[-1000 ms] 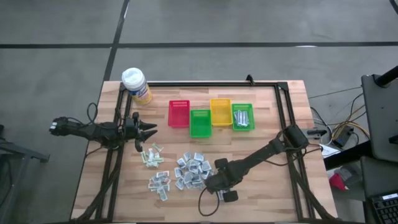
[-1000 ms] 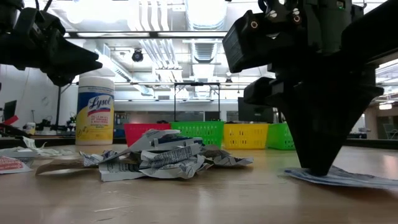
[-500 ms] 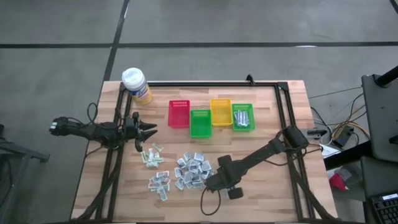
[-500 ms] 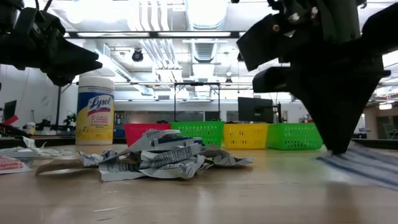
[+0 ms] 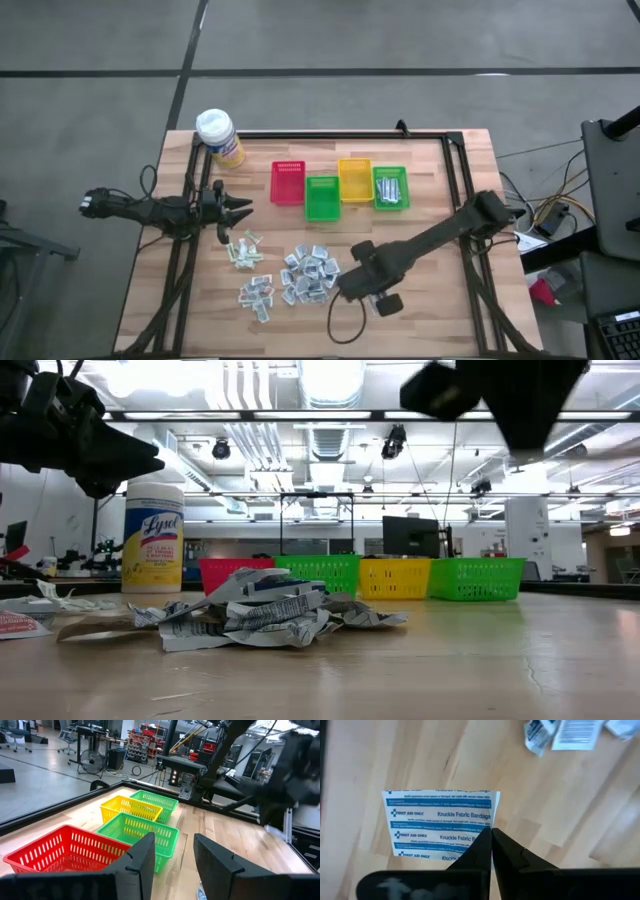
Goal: Pick & Place First Aid Supplies
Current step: Put the blue bandage into the right green basket
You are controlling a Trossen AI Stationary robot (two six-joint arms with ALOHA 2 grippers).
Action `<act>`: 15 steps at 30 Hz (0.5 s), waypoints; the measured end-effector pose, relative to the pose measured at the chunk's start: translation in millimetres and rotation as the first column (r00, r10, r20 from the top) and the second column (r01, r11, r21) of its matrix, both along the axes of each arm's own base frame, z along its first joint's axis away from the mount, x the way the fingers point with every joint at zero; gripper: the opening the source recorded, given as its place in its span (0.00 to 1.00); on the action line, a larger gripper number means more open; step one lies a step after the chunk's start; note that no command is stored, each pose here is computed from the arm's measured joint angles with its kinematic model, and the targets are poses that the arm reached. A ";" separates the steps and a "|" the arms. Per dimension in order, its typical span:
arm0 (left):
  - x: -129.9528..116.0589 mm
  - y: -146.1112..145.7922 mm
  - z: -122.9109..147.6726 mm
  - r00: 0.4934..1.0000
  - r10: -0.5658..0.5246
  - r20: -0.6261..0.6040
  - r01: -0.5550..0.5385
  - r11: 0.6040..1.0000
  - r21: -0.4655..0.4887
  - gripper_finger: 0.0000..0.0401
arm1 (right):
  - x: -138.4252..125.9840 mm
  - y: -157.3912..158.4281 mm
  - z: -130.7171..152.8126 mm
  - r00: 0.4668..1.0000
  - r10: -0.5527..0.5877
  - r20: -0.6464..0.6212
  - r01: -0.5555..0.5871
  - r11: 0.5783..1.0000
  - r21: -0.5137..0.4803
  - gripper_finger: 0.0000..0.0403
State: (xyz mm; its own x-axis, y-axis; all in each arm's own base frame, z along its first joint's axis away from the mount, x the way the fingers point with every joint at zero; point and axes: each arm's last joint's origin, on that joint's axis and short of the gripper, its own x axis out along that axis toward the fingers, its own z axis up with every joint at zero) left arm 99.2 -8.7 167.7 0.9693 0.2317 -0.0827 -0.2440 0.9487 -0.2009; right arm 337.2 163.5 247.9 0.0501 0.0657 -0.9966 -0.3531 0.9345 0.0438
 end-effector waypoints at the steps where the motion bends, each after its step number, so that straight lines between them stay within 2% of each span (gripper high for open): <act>1: 0.0 0.0 0.0 1.000 0.000 0.000 0.000 1.000 0.000 0.33 | -3.2 -3.2 8.3 1.000 0.007 0.018 -0.007 1.000 0.012 0.02; 7: 0.0 0.0 -0.1 1.000 0.000 -0.001 0.000 1.000 0.000 0.33 | -23.5 -28.3 55.3 0.993 -0.004 0.121 -0.005 0.997 0.073 0.02; 15: 0.0 0.0 -0.1 1.000 0.000 -0.001 0.000 1.000 0.000 0.33 | -50.5 -64.5 106.3 0.954 -0.093 0.286 0.054 0.988 0.143 0.02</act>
State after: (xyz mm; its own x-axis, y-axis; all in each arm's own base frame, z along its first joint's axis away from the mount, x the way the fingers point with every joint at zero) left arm 99.2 -8.7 167.6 0.9691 0.2320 -0.0835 -0.2444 0.9487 -0.2004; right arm 286.7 99.0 354.2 0.3462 0.1805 -0.9206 -0.2996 0.9512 0.0738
